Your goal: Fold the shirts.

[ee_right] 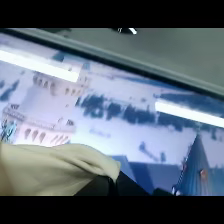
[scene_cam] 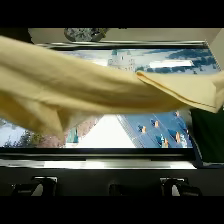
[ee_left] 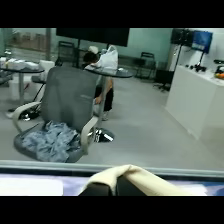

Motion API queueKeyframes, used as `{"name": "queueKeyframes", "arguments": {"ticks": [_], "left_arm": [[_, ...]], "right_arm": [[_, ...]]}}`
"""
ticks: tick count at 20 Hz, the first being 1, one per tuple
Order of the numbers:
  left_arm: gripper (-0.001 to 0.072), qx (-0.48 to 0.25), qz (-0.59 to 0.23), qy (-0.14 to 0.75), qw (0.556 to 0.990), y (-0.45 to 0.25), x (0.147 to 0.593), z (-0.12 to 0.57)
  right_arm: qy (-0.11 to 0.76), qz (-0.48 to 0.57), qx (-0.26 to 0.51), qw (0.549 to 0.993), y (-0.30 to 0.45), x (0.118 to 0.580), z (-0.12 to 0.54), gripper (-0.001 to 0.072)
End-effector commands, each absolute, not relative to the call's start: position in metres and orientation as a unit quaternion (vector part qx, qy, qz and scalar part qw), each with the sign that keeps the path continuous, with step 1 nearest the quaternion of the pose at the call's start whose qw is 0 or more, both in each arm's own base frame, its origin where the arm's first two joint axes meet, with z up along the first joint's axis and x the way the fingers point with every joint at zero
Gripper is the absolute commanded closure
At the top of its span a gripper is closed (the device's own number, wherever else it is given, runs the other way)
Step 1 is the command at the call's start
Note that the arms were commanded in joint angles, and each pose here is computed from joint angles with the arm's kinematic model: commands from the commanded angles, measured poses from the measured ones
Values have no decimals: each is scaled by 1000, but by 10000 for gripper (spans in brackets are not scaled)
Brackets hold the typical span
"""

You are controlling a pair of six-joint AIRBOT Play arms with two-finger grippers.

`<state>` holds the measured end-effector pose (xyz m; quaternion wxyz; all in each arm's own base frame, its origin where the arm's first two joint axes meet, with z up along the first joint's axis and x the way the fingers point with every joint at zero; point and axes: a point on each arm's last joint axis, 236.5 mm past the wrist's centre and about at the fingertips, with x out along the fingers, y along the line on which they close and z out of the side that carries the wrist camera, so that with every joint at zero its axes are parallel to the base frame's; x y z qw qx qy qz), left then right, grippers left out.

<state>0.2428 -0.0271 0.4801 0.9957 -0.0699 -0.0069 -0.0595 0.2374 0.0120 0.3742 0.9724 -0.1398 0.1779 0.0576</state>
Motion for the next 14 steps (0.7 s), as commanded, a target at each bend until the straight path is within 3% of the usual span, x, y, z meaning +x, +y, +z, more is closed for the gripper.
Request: {"name": "queueKeyframes", "arguments": {"ticks": [1, 3, 7, 10, 14], "left_arm": [[685, -55, -5, 137, 989, -5, 239, 407], [685, -50, -6, 239, 970, -4, 261, 339], [685, -84, -39, 370, 924, -17, 333, 208], [685, -116, -49, 419, 899, -21, 402, 128], [684, -145, -30, 452, 880, -13, 471, 46]], "right_arm": [[350, 94, -130, 923, 13, 211, 300, 672], [488, 137, -118, 854, 14, 203, 235, 672], [588, 167, -62, 789, 14, 254, 115, 671], [593, 153, 2, 790, 16, 321, 32, 671], [519, 107, 127, 839, 22, 423, -23, 670]]}}
